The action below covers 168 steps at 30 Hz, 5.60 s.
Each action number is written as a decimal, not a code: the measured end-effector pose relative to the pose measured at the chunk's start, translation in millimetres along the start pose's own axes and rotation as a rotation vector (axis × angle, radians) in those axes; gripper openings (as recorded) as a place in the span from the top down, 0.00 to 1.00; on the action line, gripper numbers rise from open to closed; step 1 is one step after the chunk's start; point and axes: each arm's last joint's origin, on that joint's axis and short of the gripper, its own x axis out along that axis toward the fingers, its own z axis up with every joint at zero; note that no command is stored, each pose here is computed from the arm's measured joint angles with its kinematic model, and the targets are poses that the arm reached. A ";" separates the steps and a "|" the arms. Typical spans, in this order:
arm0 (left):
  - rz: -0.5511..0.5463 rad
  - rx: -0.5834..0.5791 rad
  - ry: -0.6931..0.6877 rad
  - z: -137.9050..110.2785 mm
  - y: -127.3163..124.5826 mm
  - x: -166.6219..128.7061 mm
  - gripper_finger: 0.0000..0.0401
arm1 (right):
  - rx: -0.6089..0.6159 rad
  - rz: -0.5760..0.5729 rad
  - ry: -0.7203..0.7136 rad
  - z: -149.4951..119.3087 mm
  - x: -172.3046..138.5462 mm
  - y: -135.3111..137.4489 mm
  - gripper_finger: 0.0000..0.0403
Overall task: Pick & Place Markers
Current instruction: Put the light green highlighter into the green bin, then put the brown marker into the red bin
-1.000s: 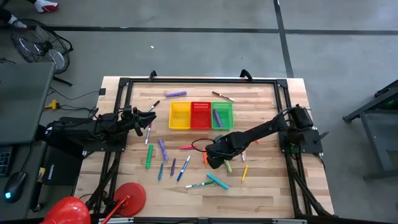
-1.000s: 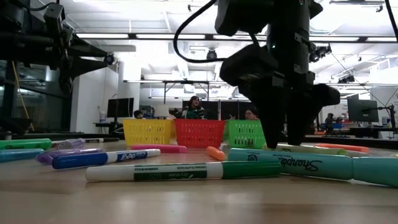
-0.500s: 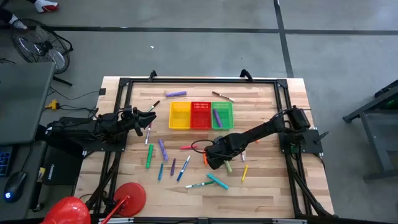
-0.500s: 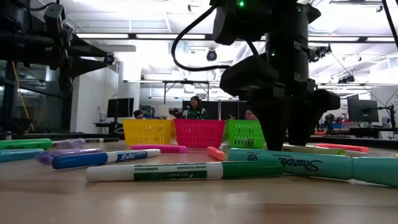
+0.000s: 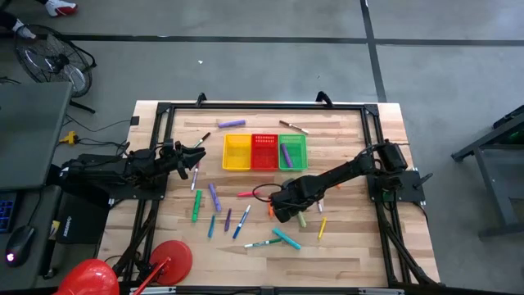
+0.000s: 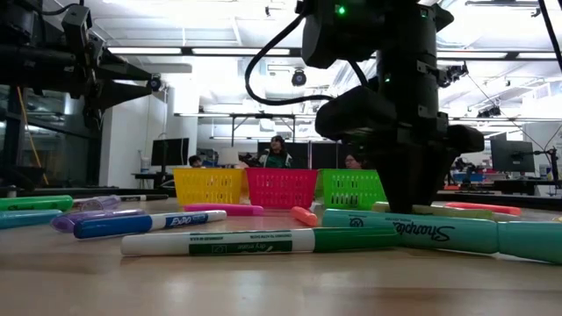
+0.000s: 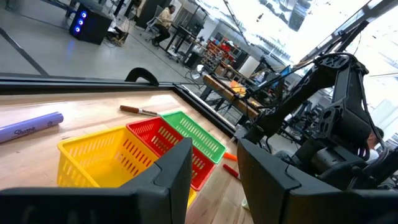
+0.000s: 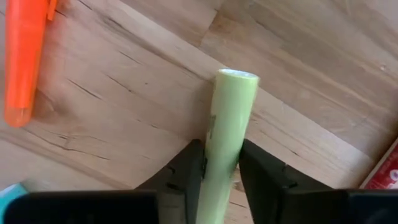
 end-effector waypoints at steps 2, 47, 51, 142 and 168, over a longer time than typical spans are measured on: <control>0.000 0.000 0.000 0.0 0.0 0.0 0.68 | 0.011 -0.002 -0.001 0.0 0.0 -0.2 0.81; 0.000 0.000 0.000 0.0 0.0 0.0 0.68 | 0.073 0.266 -0.346 97.8 -147.3 -111.5 0.83; 0.000 0.000 0.000 0.0 0.0 0.0 0.68 | 0.062 0.247 -0.354 122.1 -142.5 -127.7 0.84; 0.000 0.000 0.000 0.1 0.0 0.0 0.68 | 0.123 0.466 -0.344 165.5 -79.8 -153.4 0.69; 0.000 0.000 0.000 0.0 0.0 0.0 0.68 | -0.422 0.345 -0.548 181.7 -115.7 -177.1 0.69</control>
